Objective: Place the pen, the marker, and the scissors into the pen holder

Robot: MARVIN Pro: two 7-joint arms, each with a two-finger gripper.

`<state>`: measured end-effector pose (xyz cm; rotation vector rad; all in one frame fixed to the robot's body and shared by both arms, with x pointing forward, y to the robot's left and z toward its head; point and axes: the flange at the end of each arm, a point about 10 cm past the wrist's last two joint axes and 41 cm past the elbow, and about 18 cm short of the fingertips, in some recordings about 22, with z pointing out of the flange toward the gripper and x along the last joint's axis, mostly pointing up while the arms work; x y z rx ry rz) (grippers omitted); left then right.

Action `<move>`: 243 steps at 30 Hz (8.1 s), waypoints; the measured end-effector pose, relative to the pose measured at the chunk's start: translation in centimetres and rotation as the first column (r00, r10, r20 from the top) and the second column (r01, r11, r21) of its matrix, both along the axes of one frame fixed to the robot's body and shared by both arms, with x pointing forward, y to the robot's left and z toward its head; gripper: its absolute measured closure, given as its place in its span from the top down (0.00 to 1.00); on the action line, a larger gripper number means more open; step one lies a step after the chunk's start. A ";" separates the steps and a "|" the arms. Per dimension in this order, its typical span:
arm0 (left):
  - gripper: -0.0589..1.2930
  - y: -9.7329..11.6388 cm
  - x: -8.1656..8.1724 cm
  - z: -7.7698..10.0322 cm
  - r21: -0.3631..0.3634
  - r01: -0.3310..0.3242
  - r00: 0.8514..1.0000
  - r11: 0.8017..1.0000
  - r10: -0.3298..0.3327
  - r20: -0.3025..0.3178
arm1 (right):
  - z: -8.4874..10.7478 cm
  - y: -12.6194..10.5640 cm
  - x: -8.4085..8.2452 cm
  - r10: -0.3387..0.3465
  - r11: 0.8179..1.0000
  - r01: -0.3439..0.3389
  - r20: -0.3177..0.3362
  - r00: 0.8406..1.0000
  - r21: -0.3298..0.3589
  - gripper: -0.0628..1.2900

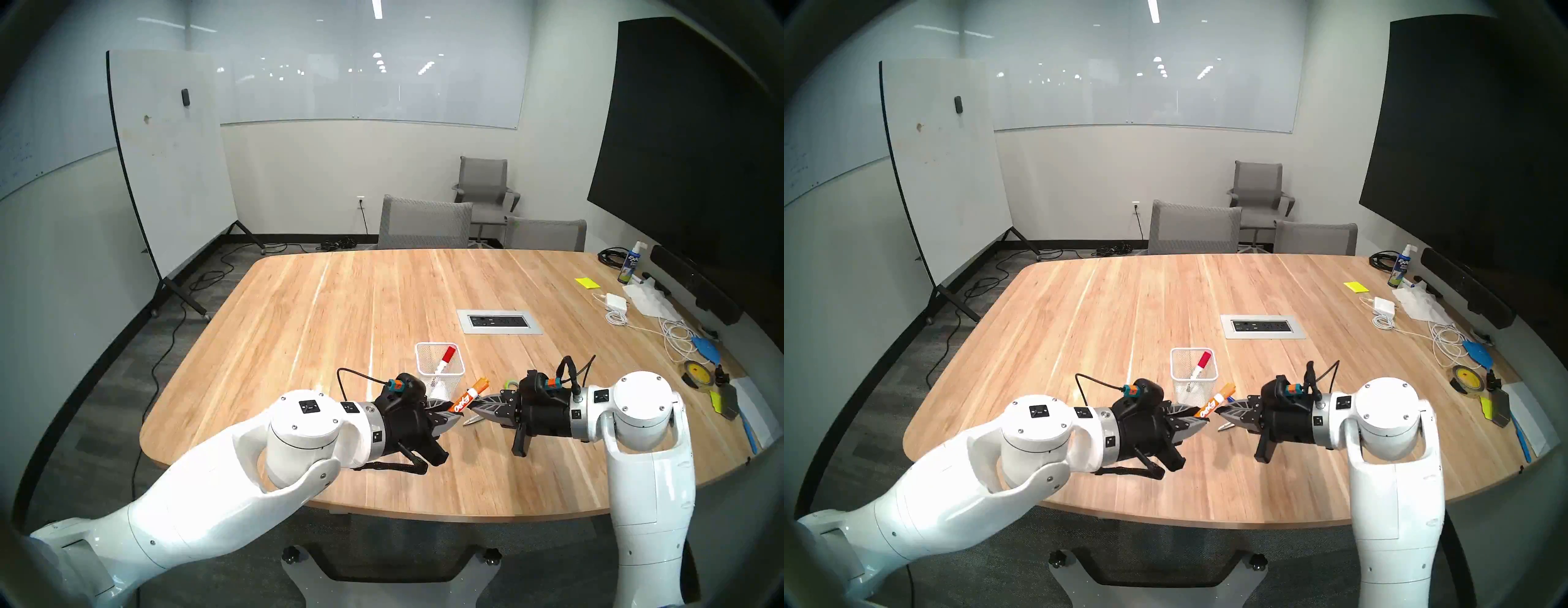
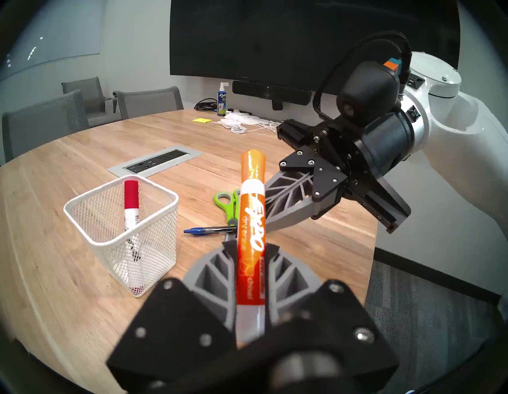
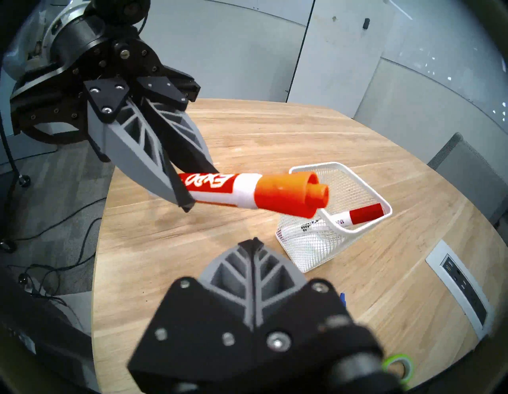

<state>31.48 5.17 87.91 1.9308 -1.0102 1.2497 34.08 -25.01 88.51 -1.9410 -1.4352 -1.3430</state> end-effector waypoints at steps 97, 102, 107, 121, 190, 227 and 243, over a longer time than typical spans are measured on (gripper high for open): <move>0.16 1.2 -0.6 -0.9 0.021 -0.040 0.999 0.999 0.040 -0.008 | 3.0 -1.0 -0.3 0.020 1.000 -0.020 0.058 0.998 -0.005 0.19; 0.16 1.3 -0.6 -0.8 0.022 -0.041 0.999 0.999 0.041 -0.002 | 3.5 -1.3 -0.6 0.025 1.000 -0.024 0.073 0.997 -0.008 0.73; 0.16 1.3 -0.6 -0.7 0.025 -0.038 0.999 0.999 0.037 0.012 | 3.9 -1.4 -1.0 0.033 0.999 -0.033 0.067 0.997 -0.001 0.93; 0.16 1.1 -0.5 -0.5 0.024 -0.021 0.999 0.999 0.020 0.035 | 5.7 -1.9 -0.9 -0.001 0.995 0.006 -0.048 0.999 0.104 0.93; 0.16 -0.6 0.2 -0.1 -0.018 -0.005 0.998 1.000 0.006 0.064 | 5.8 -1.4 -2.3 0.222 0.966 -0.191 -0.175 0.959 0.175 0.93; 0.15 -0.3 -1.5 1.0 -0.005 -0.019 0.998 1.000 0.019 0.063 | 5.9 -1.9 -1.6 0.169 0.976 -0.144 -0.149 0.974 0.164 0.93; 0.15 -1.0 -1.9 1.1 -0.018 0.003 0.997 1.000 -0.002 0.083 | 5.4 -0.9 -1.4 0.176 0.975 -0.148 -0.175 0.969 0.166 0.93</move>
